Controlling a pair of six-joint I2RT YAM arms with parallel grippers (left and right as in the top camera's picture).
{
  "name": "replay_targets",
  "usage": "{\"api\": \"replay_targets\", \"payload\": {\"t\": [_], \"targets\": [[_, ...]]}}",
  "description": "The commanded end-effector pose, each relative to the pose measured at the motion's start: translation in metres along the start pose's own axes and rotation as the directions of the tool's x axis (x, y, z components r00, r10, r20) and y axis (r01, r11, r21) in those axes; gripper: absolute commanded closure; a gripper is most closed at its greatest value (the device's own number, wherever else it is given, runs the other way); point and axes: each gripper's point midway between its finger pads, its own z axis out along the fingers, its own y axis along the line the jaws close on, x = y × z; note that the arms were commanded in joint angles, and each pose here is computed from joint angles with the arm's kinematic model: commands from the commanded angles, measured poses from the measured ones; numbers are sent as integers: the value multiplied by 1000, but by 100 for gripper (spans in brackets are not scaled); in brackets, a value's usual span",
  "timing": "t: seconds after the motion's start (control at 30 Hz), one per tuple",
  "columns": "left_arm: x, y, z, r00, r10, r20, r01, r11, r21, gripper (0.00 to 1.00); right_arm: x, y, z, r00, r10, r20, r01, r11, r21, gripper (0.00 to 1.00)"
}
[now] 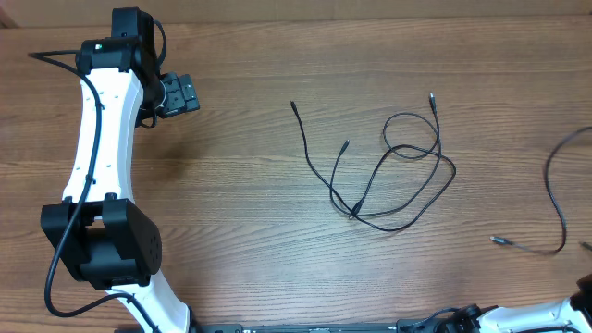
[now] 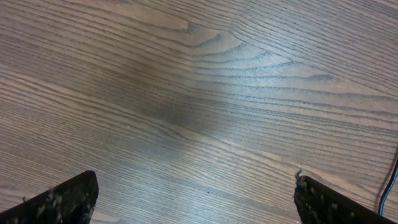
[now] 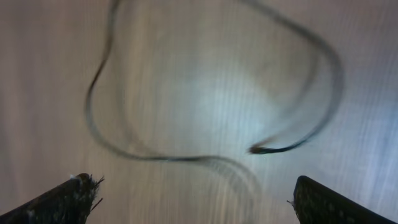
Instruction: Untangle cables
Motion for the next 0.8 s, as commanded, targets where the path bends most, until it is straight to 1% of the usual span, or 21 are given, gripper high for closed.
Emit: {"api": "replay_targets", "payload": {"t": [0.0,0.07,0.1,0.2,0.3,0.4,0.53,0.6,0.67,0.77], "targets": [[-2,-2,2,1000,-6,1,6,1000,-4,0,34,59,3,967,-245,-62,233,959,-164,0],[-2,-2,2,1000,-6,1,6,1000,-4,0,50,78,8,941,-328,-78,310,933,-183,0],[-2,-2,2,1000,-6,1,6,1000,-4,0,66,97,11,910,-405,-89,381,902,-204,0],[-2,-2,2,1000,-6,1,6,1000,-4,0,100,130,17,840,-532,-105,498,834,-239,0],[-2,-2,2,1000,-6,2,6,1000,-4,0,131,155,22,777,-618,-118,582,777,-241,0],[-2,-2,2,1000,-6,1,6,1000,-4,0,167,176,25,710,-689,-144,641,718,-273,0],[-2,-2,2,1000,-6,2,6,1000,-4,0,206,191,33,636,-752,-174,692,656,-303,0],[-2,-2,2,1000,-6,2,6,1000,-4,0,233,189,44,589,-779,-216,715,627,-311,0],[-2,-2,2,1000,-6,2,6,1000,-4,0,253,180,56,556,-786,-272,721,618,-313,0],[-2,-2,2,1000,-6,1,6,1000,-4,0,276,161,73,527,-773,-353,717,627,-304,0]]}}
